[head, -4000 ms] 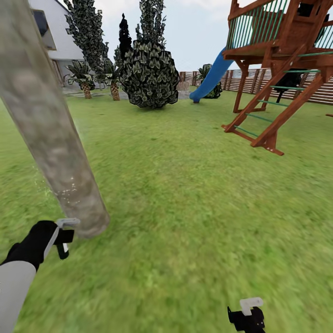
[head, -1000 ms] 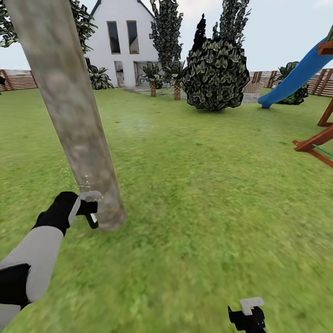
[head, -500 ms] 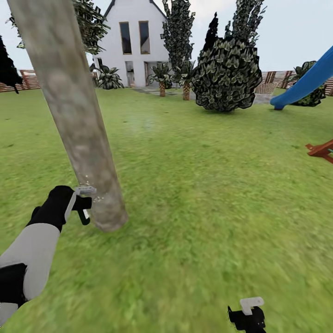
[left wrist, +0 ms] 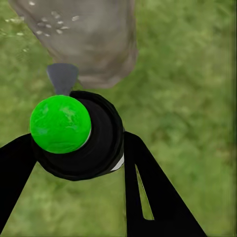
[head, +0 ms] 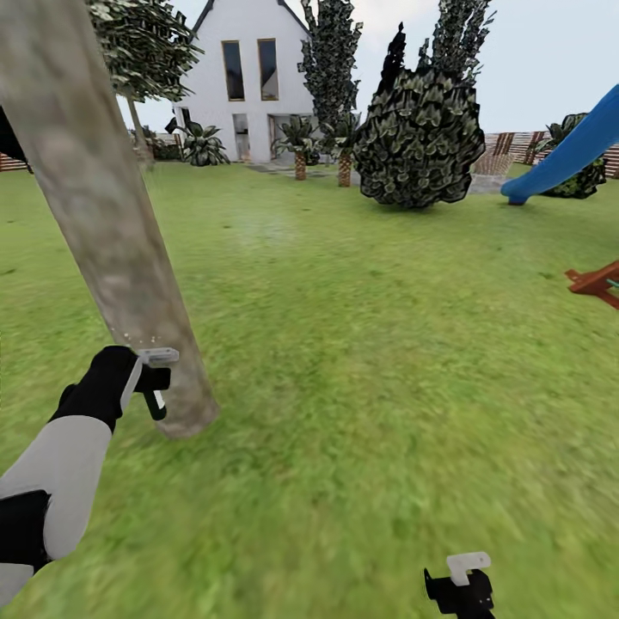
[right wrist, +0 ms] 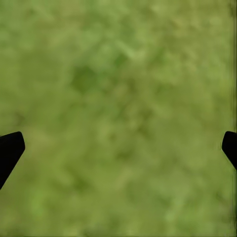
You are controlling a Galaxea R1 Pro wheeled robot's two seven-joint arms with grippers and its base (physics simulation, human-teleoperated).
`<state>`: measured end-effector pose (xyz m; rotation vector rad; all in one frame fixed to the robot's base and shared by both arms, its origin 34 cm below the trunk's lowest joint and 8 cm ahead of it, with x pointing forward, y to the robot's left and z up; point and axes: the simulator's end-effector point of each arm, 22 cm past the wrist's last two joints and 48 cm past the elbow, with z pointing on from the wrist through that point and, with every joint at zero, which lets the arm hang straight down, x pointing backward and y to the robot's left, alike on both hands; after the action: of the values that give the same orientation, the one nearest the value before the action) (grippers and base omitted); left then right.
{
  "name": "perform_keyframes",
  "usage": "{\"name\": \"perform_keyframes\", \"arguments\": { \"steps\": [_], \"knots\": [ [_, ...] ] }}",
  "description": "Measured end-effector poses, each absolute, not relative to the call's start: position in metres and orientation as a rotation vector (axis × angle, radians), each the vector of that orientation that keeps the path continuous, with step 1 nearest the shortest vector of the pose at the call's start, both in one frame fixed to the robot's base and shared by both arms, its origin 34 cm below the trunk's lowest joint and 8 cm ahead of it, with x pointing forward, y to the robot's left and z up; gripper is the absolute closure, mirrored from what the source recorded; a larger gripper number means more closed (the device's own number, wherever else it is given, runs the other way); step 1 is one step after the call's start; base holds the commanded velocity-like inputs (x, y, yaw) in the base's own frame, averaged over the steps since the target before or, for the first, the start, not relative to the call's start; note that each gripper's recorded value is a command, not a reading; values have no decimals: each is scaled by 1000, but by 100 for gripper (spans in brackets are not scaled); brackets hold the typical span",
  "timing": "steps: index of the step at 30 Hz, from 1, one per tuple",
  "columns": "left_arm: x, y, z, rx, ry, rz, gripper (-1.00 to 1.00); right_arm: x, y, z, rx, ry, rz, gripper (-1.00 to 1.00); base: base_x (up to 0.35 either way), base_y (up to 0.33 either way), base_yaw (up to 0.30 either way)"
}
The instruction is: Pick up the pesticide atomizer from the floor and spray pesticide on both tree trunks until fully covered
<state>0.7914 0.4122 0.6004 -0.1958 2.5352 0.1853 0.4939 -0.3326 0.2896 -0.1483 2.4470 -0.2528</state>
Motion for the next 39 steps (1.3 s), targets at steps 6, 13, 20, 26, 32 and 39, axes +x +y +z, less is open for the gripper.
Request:
{"name": "perform_keyframes", "arguments": {
  "steps": [6,13,20,26,32,39],
  "knots": [
    [792,413,601,-196,2534,187,100,494,-333,290,-148,2447,-253,-100,233,-190,259],
    [789,419,599,-200,2538,199,100,494,-333,290,-148,2447,-253,-100,209,-198,276],
    [782,420,589,-198,2558,203,100,494,-333,290,-148,2447,-253,-100,17,-270,130],
    [769,415,568,-196,2588,195,100,494,-333,290,-148,2447,-253,-100,23,-275,11],
    [758,440,563,-223,2595,253,100,494,-333,290,-148,2447,-253,-100,205,-214,234],
    [746,446,548,-228,2611,280,100,494,-333,290,-148,2447,-253,-100,301,-98,248]
  ]
}}
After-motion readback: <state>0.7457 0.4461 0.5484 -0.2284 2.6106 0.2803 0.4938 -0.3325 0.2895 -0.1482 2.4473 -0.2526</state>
